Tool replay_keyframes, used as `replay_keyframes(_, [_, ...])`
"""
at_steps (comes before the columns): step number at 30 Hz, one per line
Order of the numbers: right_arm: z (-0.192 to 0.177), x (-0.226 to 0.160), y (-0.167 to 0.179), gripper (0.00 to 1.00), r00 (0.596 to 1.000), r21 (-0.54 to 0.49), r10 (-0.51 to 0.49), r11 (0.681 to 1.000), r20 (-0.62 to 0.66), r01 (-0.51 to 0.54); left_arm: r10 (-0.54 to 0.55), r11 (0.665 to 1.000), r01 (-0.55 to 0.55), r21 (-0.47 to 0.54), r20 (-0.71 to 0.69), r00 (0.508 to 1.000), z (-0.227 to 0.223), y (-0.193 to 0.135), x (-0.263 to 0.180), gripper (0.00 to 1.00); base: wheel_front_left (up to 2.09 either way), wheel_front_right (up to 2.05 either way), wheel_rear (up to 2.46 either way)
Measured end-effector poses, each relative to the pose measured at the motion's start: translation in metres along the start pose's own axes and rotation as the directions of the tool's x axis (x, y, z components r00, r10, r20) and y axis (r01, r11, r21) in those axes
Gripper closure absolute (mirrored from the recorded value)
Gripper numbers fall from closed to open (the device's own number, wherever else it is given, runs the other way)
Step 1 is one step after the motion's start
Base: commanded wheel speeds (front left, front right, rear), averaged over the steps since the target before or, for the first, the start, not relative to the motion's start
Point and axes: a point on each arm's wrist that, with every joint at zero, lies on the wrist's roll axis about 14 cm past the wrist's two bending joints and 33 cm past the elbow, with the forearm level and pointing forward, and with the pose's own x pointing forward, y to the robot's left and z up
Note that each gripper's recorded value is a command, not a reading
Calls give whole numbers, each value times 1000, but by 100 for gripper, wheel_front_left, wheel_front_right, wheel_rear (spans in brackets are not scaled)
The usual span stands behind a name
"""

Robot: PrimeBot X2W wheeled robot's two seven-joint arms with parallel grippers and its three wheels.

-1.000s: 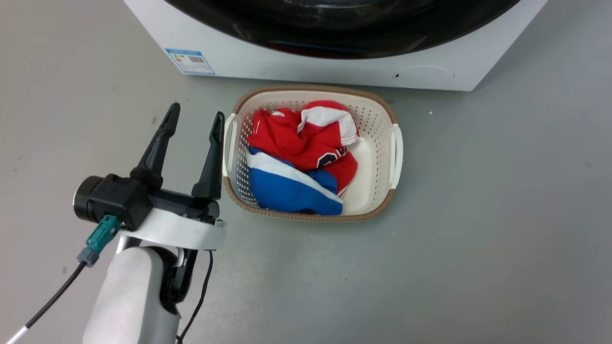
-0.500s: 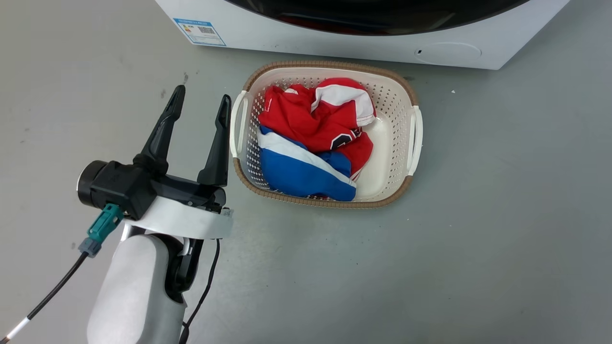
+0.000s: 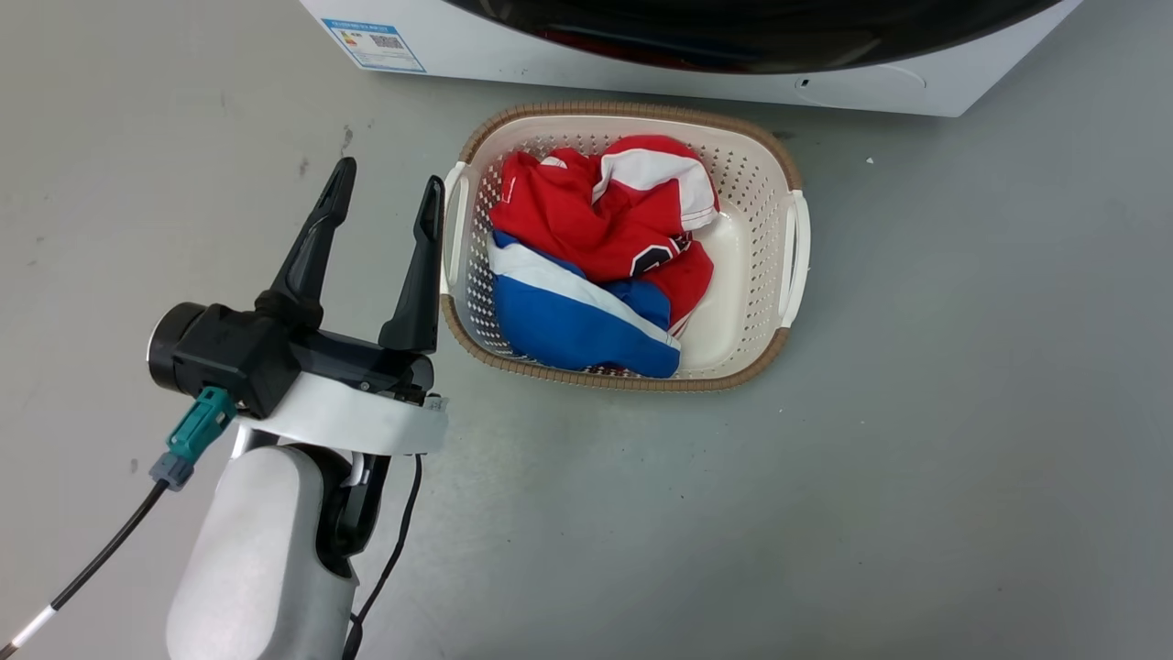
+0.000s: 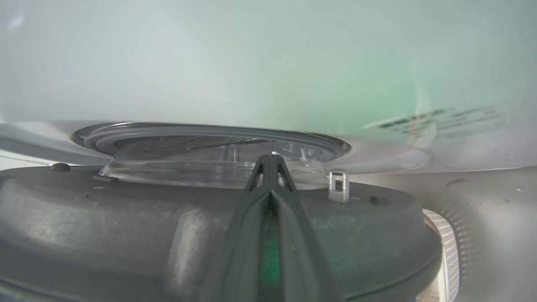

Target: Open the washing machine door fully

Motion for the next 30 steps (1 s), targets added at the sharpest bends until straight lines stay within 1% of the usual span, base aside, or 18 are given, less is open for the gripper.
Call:
replay_keyframes(7, [-13,-12,1,100,997,-20,-20,1000,-75,19,-10,1000,10,1,18,1000,9,-4,0,0,0,0,0])
replay_keyframes(15, [-42,-32,4,100,984,-60,-31,998,-177,21,-17,1000,17,5,55,998,28,-9,-5,0,0,0,0])
replay_keyframes(20, [-69,-46,9,100,970,-80,-17,997,-244,-2,-24,1000,24,6,67,997,37,-14,-13,0,0,0,0])
replay_keyframes(21, [-85,-56,14,100,960,-89,-4,996,-280,-22,-26,1000,26,6,71,997,42,-15,-20,0,0,0,0])
replay_keyframes(30, [-134,-81,40,100,923,-108,69,987,-379,-119,-24,1000,25,-10,92,995,58,-20,-41,0,0,0,0])
